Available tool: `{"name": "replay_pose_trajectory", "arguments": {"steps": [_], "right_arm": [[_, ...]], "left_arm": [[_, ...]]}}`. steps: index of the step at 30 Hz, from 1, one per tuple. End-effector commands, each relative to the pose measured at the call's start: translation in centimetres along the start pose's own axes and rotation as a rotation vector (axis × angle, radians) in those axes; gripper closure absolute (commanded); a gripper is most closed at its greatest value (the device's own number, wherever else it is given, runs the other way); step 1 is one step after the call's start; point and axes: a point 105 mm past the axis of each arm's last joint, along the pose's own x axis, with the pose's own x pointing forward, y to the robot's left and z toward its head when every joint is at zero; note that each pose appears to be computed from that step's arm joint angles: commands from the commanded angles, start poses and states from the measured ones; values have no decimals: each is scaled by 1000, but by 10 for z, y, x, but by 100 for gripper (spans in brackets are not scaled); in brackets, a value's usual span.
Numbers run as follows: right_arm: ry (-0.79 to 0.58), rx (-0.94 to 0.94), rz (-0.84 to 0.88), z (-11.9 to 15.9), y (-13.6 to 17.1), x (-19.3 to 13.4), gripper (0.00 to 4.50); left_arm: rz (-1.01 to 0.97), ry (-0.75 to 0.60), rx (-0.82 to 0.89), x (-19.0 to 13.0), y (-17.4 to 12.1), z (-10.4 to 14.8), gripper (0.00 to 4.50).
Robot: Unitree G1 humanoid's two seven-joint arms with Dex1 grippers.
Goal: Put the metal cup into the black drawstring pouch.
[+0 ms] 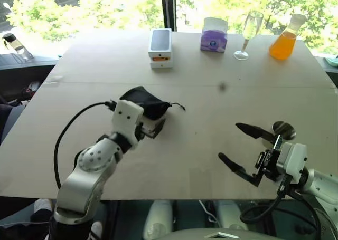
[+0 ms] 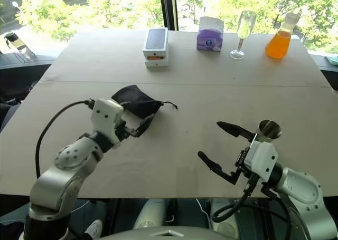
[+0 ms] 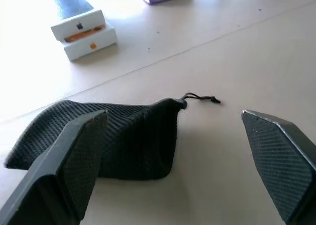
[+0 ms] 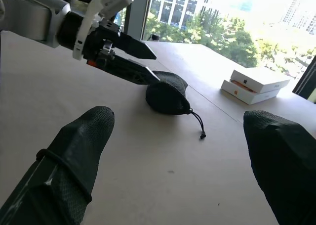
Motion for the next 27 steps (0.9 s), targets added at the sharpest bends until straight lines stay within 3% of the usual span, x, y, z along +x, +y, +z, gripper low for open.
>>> {"name": "replay_pose_trajectory", "arguments": {"steps": [1, 6, 11, 19, 22, 23, 26, 27], "right_arm": [[-40, -23, 2, 14, 1, 3, 0], [-33, -25, -9, 14, -2, 5, 0], [-26, -27, -17, 12, -6, 6, 0], [-15, -25, -30, 8, -5, 7, 0], [-16, -23, -33, 7, -4, 7, 0], [-15, -22, -33, 7, -4, 7, 0], [-13, -23, -33, 6, -3, 6, 0], [-13, -23, -33, 6, -3, 6, 0]], "left_arm": [[95, 96, 60, 8, 6, 5, 3], [106, 198, 84, 28, -3, 10, 3], [154, 302, 109, 40, 1, 0, 3], [195, 356, 162, 41, 8, -10, 3], [178, 339, 168, 44, 4, -7, 81], [177, 333, 175, 44, 3, -7, 173], [188, 327, 191, 44, 5, -7, 244], [193, 326, 196, 44, 6, -8, 298]]}}
